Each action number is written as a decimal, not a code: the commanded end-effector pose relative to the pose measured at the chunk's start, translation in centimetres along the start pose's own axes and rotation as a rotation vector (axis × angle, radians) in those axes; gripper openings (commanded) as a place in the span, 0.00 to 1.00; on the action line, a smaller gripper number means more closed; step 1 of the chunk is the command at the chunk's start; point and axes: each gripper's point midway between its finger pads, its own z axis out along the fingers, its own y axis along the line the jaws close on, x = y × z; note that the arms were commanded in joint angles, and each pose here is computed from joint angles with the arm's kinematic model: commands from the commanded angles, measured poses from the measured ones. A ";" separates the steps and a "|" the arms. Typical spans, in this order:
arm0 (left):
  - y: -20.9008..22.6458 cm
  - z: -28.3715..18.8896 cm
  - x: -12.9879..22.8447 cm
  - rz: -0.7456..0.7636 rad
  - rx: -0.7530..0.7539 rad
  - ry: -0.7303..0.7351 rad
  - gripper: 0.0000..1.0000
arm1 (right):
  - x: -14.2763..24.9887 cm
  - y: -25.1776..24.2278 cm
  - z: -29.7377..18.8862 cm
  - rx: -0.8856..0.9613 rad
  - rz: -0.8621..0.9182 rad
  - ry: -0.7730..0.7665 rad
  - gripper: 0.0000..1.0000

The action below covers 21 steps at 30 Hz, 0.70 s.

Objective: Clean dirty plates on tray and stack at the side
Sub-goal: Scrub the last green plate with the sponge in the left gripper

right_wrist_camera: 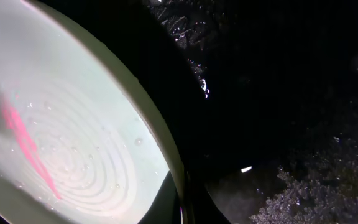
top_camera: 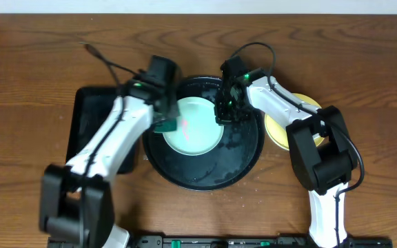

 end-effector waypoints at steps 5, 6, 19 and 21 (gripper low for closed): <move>-2.0 5.2 2.7 0.067 -0.043 0.110 0.07 | 2.5 -0.3 2.8 0.031 0.019 0.084 0.01; -1.9 5.7 3.2 0.056 -0.048 0.131 0.07 | 2.5 -0.3 2.8 0.031 0.019 0.084 0.01; -8.9 5.9 6.0 0.088 0.325 0.300 0.07 | 2.5 -0.3 2.7 0.031 0.019 0.084 0.01; -7.7 6.7 4.5 0.066 0.247 0.224 0.08 | 2.5 -0.3 2.7 0.031 0.015 0.084 0.01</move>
